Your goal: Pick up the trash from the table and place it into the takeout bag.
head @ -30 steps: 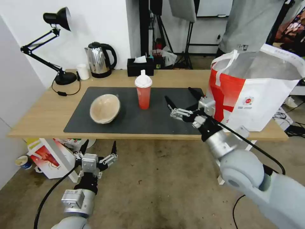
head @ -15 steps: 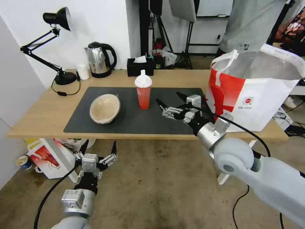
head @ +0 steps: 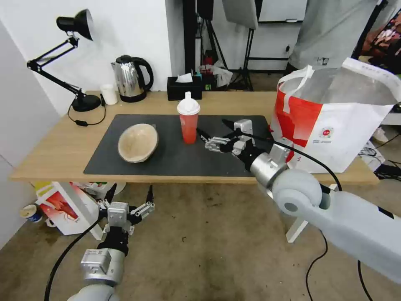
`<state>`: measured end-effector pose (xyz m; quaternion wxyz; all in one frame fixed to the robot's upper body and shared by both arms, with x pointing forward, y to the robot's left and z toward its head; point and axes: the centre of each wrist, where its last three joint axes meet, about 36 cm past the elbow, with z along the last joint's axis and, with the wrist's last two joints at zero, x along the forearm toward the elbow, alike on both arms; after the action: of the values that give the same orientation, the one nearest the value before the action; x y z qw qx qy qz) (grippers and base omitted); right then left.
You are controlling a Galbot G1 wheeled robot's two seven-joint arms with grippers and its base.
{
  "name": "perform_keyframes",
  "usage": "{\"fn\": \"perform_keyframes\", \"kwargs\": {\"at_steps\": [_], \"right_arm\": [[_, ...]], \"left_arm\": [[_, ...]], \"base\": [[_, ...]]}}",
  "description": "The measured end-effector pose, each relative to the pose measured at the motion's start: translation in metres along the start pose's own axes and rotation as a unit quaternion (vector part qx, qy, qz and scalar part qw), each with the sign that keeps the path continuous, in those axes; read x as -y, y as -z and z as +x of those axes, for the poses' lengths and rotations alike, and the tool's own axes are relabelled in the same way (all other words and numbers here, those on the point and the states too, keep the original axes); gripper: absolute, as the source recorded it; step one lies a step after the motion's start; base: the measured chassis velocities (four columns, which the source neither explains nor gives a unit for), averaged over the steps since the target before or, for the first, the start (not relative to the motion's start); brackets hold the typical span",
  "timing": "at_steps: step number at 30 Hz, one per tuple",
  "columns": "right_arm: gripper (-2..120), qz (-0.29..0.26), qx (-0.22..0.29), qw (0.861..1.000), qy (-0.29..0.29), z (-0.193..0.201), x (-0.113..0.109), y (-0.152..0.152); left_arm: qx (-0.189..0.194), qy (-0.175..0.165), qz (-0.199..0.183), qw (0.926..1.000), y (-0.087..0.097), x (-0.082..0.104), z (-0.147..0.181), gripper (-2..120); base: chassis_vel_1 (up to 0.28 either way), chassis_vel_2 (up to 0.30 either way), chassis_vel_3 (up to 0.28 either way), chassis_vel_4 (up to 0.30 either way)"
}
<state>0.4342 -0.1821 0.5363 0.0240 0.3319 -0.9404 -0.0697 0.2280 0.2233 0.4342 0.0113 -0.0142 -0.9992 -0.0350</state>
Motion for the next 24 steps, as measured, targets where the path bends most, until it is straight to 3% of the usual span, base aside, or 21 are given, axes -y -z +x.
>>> {"fn": "perform_keyframes", "kwargs": {"at_steps": [24], "right_arm": [[100,0.001,-0.036,0.999,-0.004,-0.047,0.019,-0.022]], "left_arm": [[0.000,0.000,0.000,1.0000,0.000,0.000,0.000,100]], "base": [[0.000,0.000,0.000,0.000]]}}
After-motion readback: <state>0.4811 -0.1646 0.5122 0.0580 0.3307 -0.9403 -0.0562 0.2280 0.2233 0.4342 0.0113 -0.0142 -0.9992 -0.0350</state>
